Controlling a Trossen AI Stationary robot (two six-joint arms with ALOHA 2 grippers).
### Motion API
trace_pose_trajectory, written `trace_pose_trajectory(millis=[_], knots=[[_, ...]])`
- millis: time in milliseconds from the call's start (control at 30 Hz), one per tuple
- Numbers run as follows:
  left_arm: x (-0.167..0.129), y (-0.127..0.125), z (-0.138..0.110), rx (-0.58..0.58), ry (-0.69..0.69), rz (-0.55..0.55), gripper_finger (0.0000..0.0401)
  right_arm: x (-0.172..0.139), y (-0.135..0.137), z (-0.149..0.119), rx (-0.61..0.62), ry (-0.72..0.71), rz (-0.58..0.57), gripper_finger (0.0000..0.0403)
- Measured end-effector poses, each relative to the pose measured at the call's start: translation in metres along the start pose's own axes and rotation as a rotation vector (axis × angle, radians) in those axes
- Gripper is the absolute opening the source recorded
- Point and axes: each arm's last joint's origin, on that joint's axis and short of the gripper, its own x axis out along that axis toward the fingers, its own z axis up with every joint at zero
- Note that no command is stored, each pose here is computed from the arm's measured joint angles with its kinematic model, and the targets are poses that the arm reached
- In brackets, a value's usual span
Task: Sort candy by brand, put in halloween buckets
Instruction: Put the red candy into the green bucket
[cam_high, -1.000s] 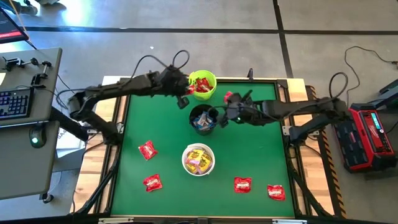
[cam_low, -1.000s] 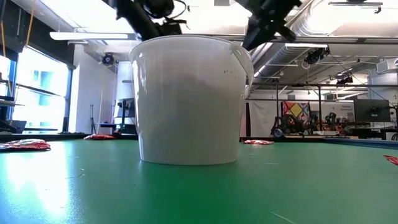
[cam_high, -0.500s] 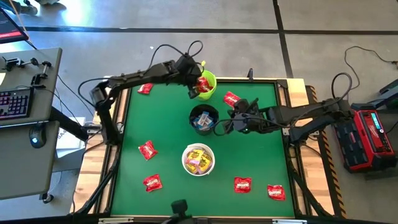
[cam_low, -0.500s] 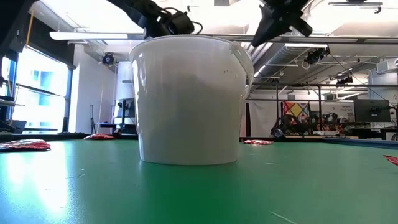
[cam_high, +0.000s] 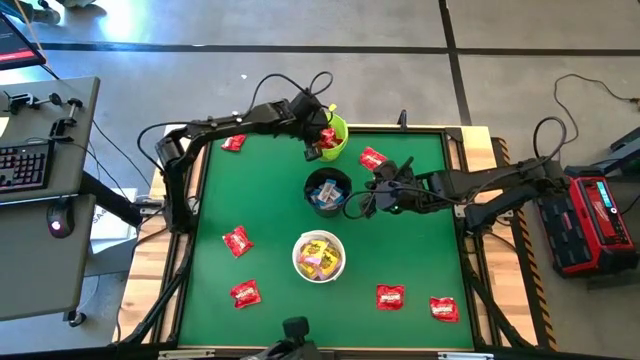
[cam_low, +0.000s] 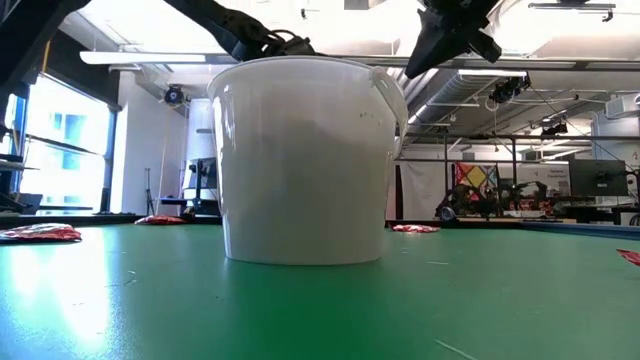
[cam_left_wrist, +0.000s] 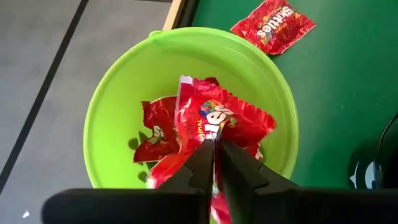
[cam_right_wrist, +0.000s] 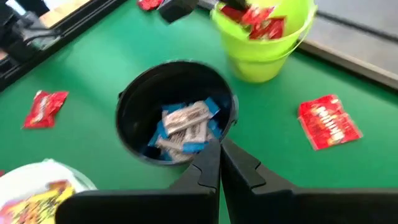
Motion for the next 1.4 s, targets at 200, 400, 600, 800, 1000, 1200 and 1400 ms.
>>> trace_pose_trajectory(millis=[200, 400, 600, 800, 1000, 1200, 1400], knots=[[-0.002, 0.000, 0.000, -0.026, 0.004, -0.010, 0.0072, 0.005, -0.003, 0.004, 0.025, 0.071, 0.055, 0.0000], [-0.006, -0.002, 0.001, -0.056, -0.001, -0.012, 0.0114, 0.006, -0.004, 0.004, -0.019, 0.129, 0.097, 0.0000], [-0.018, -0.005, 0.012, -0.091, -0.103, -0.037, 0.0121, 0.007, -0.003, 0.002, -0.062, 0.207, 0.181, 0.0001], [-0.025, -0.011, 0.019, -0.114, -0.143, -0.044, 0.0121, -0.002, 0.007, -0.008, -0.134, 0.272, 0.275, 0.0026], [-0.028, -0.024, 0.027, -0.102, -0.182, -0.054, 0.0121, -0.015, 0.017, -0.024, -0.139, 0.347, 0.329, 0.0117], [-0.030, -0.036, 0.033, -0.116, -0.210, -0.058, 0.0121, -0.035, 0.026, -0.050, -0.112, 0.485, 0.336, 0.0182], [-0.031, -0.046, 0.038, -0.099, -0.232, -0.062, 0.0121, -0.052, 0.031, -0.086, -0.013, 0.648, 0.309, 0.0194]])
